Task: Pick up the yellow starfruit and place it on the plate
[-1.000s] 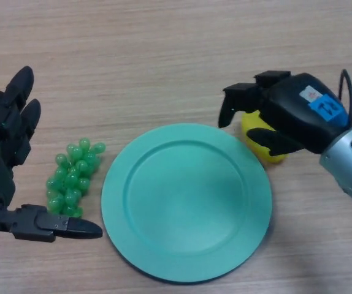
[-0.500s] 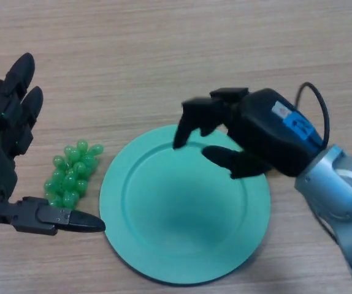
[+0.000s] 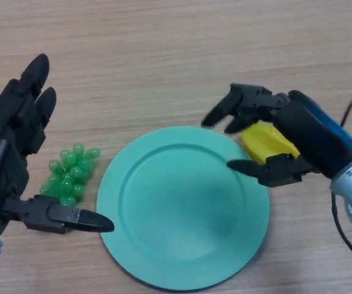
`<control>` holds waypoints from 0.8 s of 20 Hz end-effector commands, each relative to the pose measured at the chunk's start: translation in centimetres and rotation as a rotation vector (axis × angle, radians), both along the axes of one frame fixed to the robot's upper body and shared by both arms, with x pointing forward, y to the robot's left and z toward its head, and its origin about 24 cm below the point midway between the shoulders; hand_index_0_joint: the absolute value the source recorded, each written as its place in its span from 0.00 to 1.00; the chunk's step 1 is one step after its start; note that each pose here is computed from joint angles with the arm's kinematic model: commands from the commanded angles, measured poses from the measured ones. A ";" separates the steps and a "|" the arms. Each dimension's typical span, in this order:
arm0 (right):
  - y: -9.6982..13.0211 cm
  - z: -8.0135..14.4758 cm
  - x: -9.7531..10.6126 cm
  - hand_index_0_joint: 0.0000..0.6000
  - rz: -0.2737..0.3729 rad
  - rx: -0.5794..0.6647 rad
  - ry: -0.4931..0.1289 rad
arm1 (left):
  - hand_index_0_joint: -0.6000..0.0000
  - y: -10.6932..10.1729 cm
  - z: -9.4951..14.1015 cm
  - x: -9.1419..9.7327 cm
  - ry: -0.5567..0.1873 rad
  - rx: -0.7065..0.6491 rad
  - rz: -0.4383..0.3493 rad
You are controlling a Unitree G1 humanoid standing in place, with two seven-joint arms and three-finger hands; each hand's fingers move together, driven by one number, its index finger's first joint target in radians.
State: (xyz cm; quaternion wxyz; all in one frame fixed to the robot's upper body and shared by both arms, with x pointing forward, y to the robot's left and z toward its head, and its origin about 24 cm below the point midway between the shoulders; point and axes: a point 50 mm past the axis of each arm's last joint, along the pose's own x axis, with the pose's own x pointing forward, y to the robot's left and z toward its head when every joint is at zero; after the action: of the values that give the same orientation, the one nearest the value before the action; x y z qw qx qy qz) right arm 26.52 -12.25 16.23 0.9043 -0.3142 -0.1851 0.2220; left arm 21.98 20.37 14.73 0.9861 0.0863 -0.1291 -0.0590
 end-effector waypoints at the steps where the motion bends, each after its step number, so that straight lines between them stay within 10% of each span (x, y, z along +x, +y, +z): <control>1: -1.7 3.4 -1.1 0.00 -0.024 0.175 -0.163 | 1.00 0.5 2.6 -0.3 -0.153 0.054 0.029; 16: -5.1 3.1 -4.9 0.00 -0.169 0.379 -0.135 | 1.00 -2.0 4.7 0.9 -0.315 0.018 -0.014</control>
State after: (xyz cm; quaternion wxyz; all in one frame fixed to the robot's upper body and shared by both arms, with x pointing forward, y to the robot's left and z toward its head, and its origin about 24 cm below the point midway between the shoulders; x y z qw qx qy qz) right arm 22.56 -16.80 16.65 0.9661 -0.1536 -0.1735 0.1140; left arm 23.82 17.73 16.58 0.9782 0.0774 -0.1777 -0.0744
